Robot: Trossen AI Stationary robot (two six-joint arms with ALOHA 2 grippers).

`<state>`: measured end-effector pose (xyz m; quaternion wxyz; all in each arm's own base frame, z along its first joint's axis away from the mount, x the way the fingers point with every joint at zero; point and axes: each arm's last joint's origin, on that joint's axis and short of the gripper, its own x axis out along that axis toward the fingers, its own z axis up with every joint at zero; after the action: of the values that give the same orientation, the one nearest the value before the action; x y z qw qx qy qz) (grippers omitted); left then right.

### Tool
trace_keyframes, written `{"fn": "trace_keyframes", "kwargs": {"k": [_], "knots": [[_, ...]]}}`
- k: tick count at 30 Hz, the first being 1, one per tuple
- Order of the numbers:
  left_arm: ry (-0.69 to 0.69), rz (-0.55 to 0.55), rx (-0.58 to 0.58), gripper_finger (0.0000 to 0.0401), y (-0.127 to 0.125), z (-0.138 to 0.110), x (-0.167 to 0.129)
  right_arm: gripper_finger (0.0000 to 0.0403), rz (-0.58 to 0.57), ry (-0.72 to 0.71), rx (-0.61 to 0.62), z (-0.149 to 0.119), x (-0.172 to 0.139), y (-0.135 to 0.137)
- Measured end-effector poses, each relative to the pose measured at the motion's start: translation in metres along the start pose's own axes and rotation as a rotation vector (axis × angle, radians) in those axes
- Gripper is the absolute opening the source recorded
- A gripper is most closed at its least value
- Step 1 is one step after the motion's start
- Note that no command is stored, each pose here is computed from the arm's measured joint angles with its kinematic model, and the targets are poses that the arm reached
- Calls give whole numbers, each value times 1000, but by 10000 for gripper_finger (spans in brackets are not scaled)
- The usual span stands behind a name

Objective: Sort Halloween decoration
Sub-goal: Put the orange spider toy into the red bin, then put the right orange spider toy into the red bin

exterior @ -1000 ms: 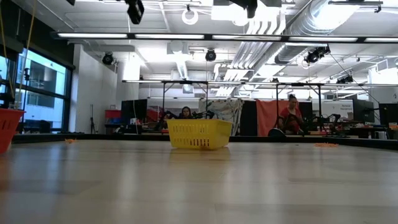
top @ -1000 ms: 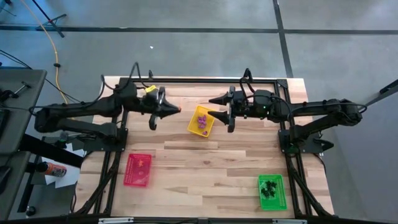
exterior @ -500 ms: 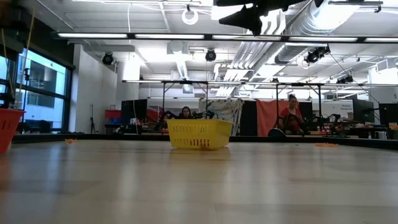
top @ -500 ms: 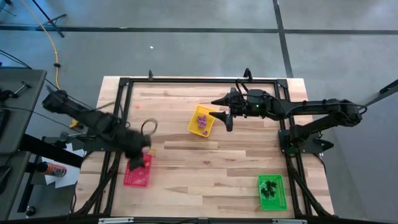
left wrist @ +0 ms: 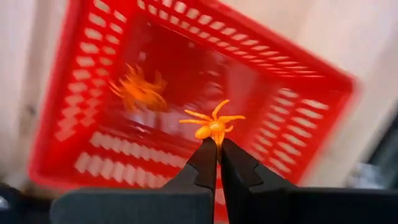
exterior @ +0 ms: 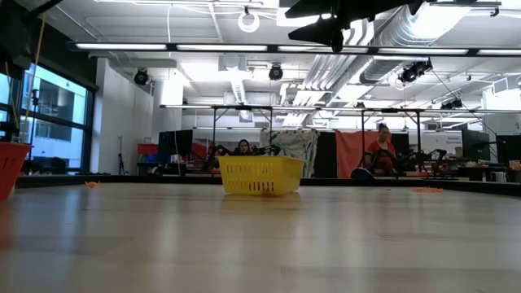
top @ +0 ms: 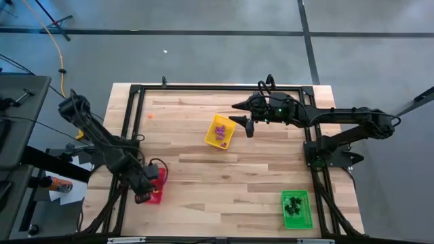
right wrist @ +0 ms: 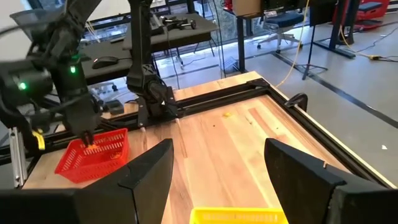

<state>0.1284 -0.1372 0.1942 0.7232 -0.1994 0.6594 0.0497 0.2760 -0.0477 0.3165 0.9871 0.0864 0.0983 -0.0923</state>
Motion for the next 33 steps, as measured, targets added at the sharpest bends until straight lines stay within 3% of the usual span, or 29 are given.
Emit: {"fn": "trace_keyframes", "kwargs": {"k": [6, 12, 24, 33], "knots": [[26, 99, 196, 0, 4, 0, 19, 247, 0, 0, 1, 0, 0, 0], [16, 51, 331, 0, 3, 1, 36, 247, 0, 1, 1, 0, 0, 0], [62, 71, 311, 8, 5, 0, 52, 247, -11, -1, 21, 0, 0, 0], [104, 41, 271, 89, 5, -1, 51, 247, -12, 1, 22, 0, 0, 0]]}}
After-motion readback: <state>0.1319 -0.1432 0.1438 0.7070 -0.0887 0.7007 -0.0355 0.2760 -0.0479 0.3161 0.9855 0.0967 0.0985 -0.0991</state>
